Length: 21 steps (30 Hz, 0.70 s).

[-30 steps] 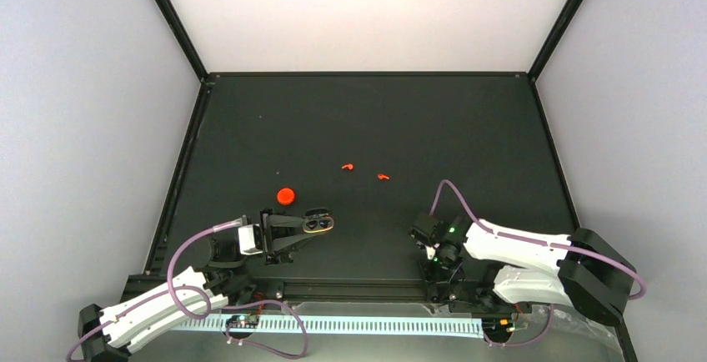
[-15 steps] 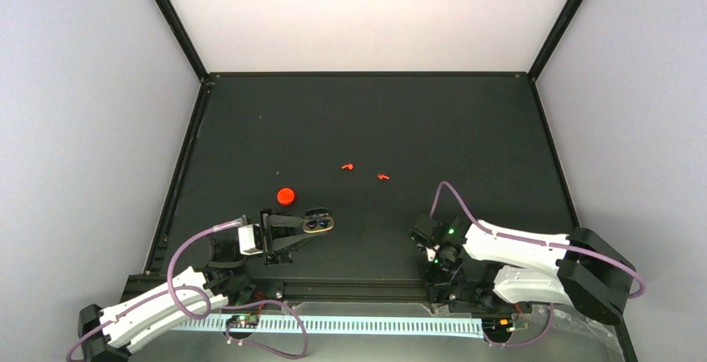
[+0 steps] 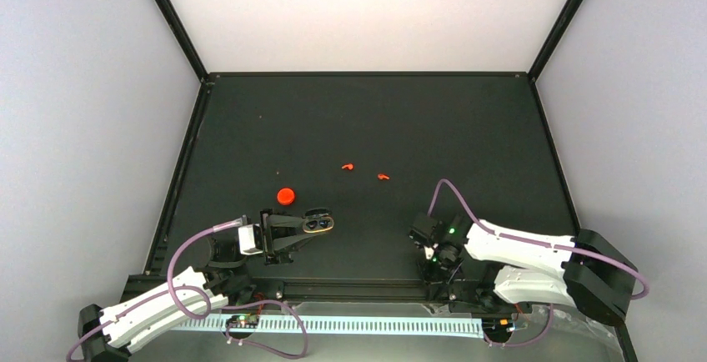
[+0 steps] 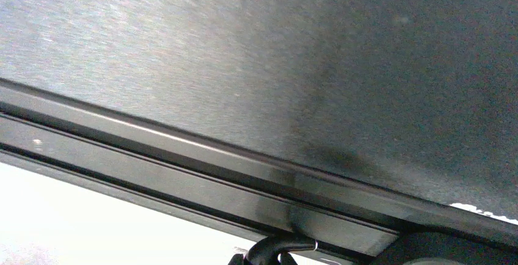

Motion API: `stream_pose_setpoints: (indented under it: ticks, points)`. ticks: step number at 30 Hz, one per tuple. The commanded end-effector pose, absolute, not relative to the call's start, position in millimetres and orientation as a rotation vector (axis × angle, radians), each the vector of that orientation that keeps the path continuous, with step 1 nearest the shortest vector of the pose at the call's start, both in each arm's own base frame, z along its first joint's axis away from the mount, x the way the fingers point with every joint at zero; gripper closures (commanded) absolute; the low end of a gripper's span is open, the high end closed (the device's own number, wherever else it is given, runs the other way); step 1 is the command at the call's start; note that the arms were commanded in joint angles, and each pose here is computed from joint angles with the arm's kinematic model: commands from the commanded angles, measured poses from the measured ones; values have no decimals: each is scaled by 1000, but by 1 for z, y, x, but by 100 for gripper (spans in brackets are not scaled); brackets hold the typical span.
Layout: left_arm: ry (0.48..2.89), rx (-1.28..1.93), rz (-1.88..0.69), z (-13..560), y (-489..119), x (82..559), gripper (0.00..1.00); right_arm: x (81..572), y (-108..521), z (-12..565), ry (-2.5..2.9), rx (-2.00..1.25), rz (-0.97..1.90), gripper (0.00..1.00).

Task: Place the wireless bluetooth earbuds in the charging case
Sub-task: Pick up the earbud from the center of the board.

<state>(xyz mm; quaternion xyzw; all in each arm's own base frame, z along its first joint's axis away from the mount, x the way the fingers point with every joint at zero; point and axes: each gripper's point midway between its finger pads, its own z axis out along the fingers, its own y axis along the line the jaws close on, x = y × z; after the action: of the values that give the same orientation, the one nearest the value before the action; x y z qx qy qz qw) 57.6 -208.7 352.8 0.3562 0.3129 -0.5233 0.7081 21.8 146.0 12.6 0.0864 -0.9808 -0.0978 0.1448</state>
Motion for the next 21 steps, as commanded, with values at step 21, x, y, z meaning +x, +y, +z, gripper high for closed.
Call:
stream_pose_setpoints:
  ticks: [21]
  points:
    - [672,676,-1077,375,-191,67,99,137,276,195,-3099,470,-1184,94]
